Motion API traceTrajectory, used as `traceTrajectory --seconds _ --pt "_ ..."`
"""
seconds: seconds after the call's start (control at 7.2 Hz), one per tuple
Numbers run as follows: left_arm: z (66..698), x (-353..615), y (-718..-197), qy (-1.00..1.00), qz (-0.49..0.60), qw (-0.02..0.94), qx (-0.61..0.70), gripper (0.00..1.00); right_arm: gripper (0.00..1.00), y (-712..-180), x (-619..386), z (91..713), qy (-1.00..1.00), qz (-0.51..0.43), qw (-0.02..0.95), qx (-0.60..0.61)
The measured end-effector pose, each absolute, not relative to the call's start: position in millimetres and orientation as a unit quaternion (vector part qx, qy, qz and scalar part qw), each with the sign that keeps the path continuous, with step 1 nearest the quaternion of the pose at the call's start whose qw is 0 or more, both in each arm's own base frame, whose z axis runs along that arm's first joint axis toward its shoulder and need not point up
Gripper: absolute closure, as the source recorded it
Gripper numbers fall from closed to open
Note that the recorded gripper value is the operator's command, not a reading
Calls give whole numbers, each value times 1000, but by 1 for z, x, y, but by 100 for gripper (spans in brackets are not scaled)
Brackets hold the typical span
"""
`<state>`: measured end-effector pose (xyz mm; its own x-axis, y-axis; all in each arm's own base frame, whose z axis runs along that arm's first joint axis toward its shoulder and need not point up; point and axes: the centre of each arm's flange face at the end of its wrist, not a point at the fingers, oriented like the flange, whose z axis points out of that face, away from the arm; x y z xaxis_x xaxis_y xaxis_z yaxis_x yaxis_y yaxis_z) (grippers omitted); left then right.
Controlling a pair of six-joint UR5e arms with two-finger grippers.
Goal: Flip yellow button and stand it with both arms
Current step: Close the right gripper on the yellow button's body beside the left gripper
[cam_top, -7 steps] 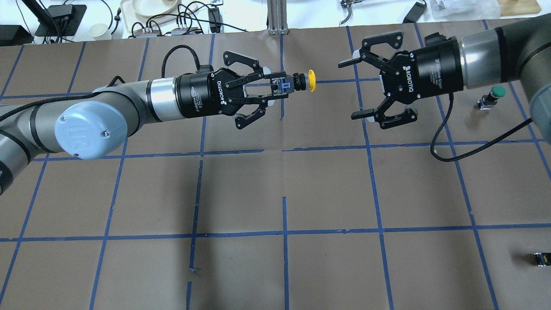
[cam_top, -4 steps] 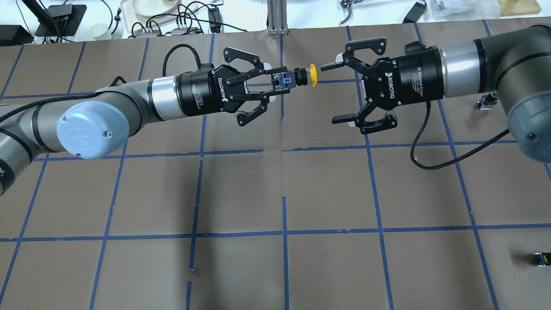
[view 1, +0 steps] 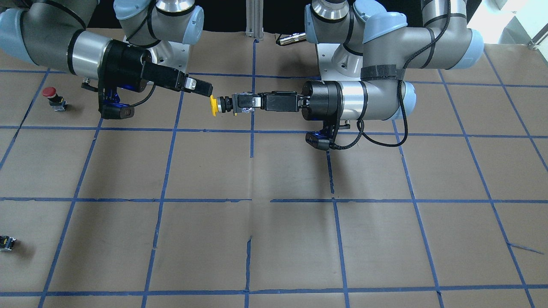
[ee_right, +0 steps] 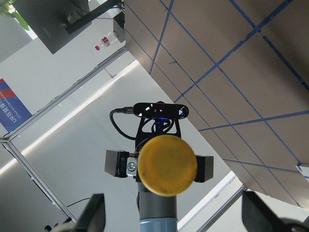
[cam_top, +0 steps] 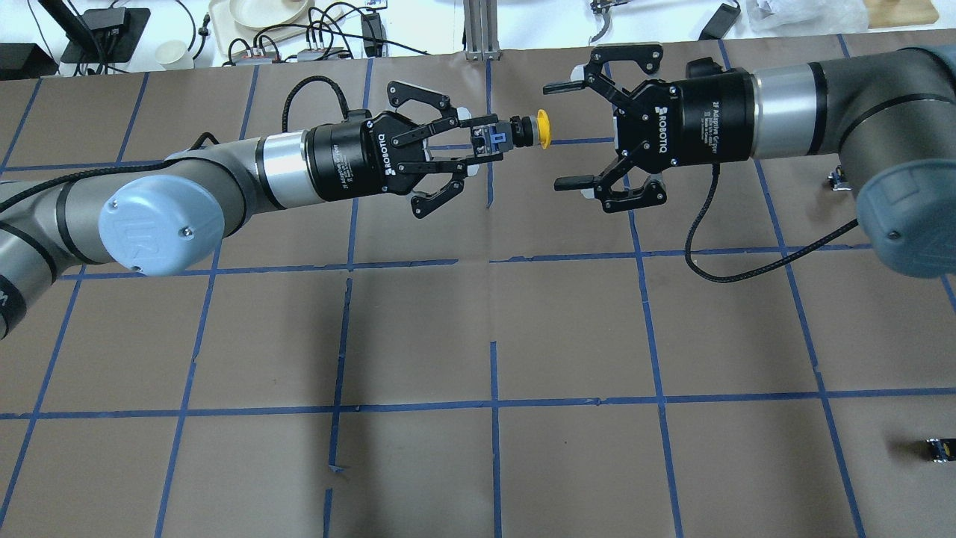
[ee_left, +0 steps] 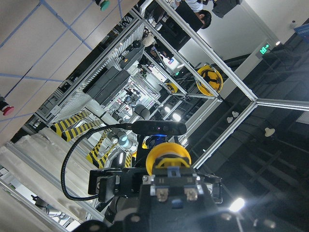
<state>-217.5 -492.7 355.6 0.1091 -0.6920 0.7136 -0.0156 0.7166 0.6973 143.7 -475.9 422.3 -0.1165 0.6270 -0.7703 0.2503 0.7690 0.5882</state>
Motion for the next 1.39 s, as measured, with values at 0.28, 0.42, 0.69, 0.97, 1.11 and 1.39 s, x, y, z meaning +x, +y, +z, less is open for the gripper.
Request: traceTrajectory --seconds 0.28,0.42,0.69,0.97,1.11,1.39 --pt "356 -217 -492 -621 -245 688 284 98 30 -480 144 419 729 155 597 296" --pt "357 -217 -492 -621 -245 688 284 98 39 -480 144 418 729 155 598 296" --pt "357 -217 -492 -621 -245 688 285 97 41 -480 144 417 729 156 597 296" --pt "357 -217 -492 -620 -245 688 285 92 35 -480 144 416 730 157 595 297" --pt "357 -217 -492 -621 -245 688 285 91 35 -480 144 416 729 157 595 298" --pt "358 -217 -493 -621 -244 689 284 91 29 -481 143 414 729 159 595 299"
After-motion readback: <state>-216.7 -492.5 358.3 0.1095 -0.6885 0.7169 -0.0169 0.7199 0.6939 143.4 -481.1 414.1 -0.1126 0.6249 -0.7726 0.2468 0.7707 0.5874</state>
